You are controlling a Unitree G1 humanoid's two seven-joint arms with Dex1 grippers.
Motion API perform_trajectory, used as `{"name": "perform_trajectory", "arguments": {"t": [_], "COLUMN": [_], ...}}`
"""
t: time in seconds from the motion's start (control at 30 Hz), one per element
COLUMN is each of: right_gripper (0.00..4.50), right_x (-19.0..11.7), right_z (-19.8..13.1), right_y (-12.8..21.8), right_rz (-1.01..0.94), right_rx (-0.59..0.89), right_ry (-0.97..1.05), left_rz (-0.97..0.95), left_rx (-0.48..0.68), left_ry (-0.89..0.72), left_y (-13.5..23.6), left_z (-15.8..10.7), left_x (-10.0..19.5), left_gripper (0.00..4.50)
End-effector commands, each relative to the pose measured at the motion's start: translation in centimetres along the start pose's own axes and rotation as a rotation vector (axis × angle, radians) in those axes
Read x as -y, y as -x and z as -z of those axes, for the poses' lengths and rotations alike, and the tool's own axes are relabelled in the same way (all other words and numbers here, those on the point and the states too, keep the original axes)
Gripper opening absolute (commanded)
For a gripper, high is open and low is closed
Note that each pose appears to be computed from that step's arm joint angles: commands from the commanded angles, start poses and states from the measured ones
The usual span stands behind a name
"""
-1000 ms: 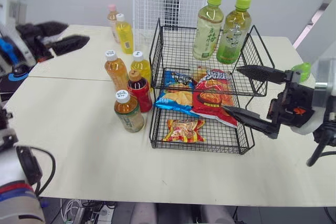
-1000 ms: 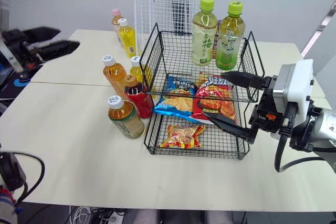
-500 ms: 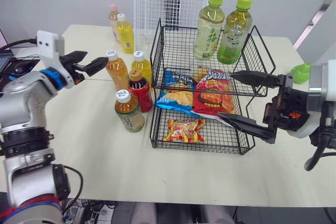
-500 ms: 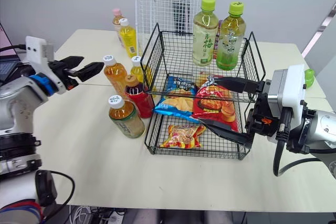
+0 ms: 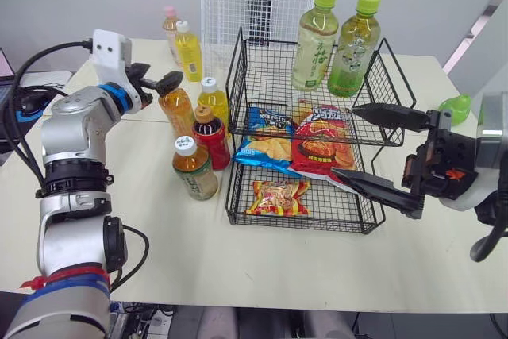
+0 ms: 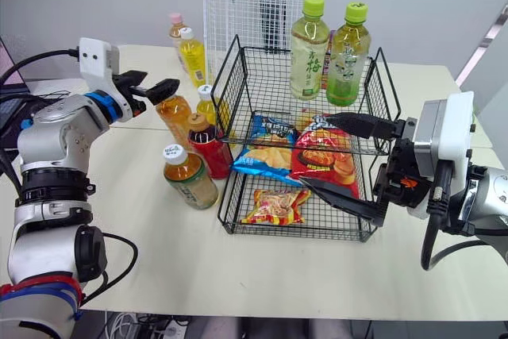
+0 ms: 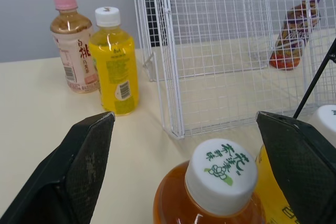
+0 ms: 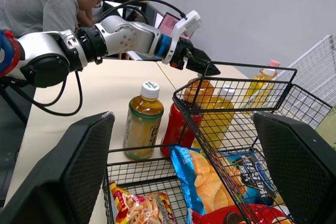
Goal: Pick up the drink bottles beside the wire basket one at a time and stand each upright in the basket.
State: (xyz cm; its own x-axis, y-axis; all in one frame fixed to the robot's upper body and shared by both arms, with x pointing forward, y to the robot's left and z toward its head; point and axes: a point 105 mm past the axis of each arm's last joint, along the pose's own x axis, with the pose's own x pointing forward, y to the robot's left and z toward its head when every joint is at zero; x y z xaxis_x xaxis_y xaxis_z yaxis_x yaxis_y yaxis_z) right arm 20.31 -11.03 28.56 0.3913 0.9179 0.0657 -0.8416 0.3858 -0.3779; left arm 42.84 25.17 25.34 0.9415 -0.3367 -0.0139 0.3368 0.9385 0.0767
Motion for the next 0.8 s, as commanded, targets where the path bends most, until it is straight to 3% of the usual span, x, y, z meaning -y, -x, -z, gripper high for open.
{"name": "perform_trajectory", "arguments": {"t": [0.03, 0.17, 0.47, 0.67, 0.8], "right_gripper": [4.5, 4.5, 4.5, 4.5, 4.5], "right_x": [-0.2, -0.3, -0.3, -0.4, -0.4], "right_z": [-1.0, -1.1, -1.2, -1.1, -0.8], "right_y": [0.2, 0.2, 0.2, 0.3, 0.4], "right_rz": [0.008, 0.012, 0.017, 0.036, 0.056], "right_rx": [0.018, 0.018, 0.025, 0.014, -0.001], "right_ry": [0.041, 0.04, 0.04, 0.037, 0.043], "left_rz": [0.017, 0.021, 0.028, 0.104, 0.162], "left_rx": [0.025, 0.022, 0.011, 0.049, 0.104], "left_ry": [-0.048, -0.049, -0.038, -0.073, -0.135], "left_y": [-0.2, -0.3, -0.1, 1.7, 3.2], "left_z": [-1.5, -1.3, -1.0, -4.0, -8.8], "left_x": [0.4, 0.6, 0.8, 0.7, 0.3], "left_gripper": [4.49, 3.95, 1.39, 1.39, 1.39]}}
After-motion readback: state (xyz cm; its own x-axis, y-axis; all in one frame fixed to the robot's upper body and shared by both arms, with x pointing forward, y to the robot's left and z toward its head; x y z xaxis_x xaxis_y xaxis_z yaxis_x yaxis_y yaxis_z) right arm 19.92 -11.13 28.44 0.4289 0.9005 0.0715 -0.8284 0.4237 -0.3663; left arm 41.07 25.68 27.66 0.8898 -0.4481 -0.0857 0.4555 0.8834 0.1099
